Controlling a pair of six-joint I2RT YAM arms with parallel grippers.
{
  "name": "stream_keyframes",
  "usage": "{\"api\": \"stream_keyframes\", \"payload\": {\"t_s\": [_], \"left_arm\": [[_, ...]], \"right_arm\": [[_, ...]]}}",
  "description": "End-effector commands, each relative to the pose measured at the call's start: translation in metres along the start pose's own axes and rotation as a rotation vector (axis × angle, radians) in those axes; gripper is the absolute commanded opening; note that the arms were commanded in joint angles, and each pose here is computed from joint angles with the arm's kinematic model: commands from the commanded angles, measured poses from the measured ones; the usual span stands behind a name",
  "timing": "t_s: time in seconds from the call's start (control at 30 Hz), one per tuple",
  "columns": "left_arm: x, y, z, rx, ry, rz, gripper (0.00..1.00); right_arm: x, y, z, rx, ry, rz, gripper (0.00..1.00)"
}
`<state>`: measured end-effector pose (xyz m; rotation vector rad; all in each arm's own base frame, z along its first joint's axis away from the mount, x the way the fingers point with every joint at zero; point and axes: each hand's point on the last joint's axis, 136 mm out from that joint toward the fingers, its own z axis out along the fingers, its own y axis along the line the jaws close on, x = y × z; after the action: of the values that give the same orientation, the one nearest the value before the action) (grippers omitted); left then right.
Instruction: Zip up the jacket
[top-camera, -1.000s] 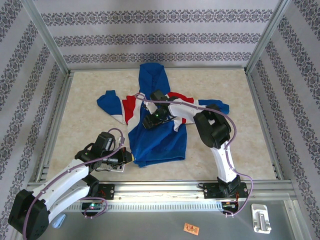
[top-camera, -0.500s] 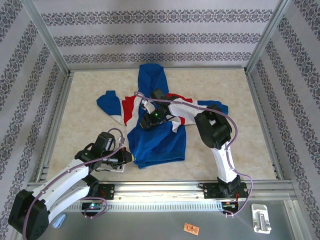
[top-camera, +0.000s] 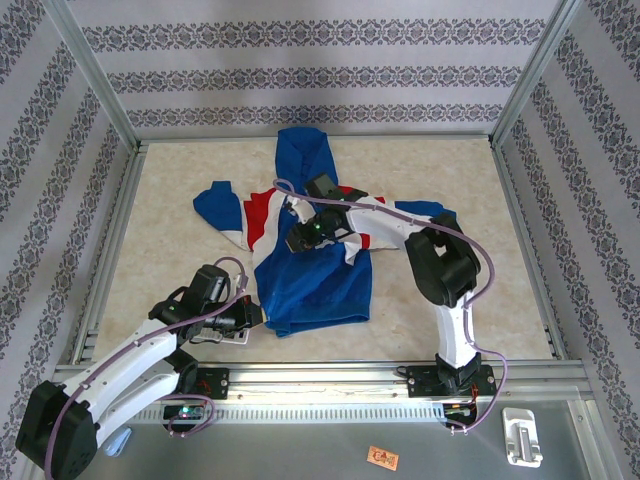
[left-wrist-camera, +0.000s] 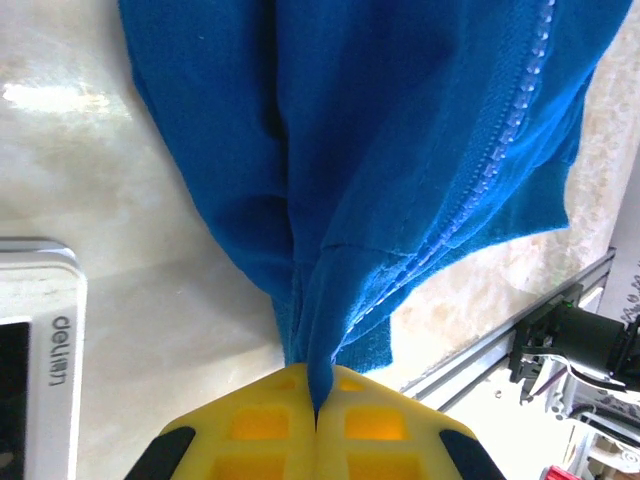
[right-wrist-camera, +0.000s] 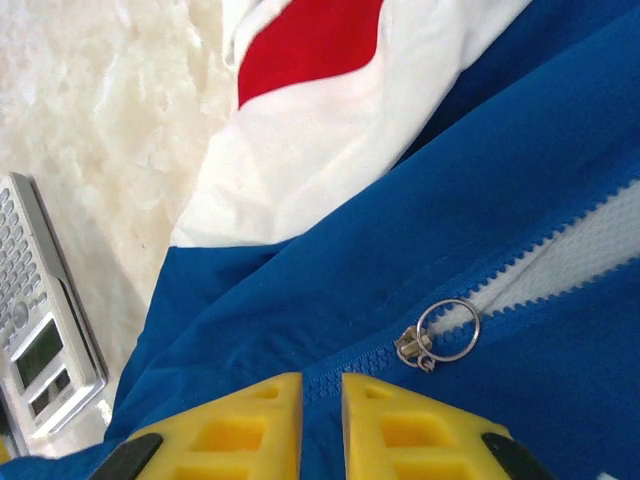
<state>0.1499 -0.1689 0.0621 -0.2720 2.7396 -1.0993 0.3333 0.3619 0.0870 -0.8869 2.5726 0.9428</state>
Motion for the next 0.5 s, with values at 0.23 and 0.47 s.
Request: {"api": "stream_keyframes", "payload": {"t_s": [0.23,0.47], "left_arm": [[-0.001,0.015,0.000,-0.083,0.001,-0.022,0.00],[-0.001,0.016,-0.001,-0.089,0.001,-0.026,0.00]], "right_arm": [[0.000,-0.004,-0.007,0.037,-0.017,-0.073,0.28],[0.001,-0.018,0.011,0.131,0.044,-0.171,0.38]]}}
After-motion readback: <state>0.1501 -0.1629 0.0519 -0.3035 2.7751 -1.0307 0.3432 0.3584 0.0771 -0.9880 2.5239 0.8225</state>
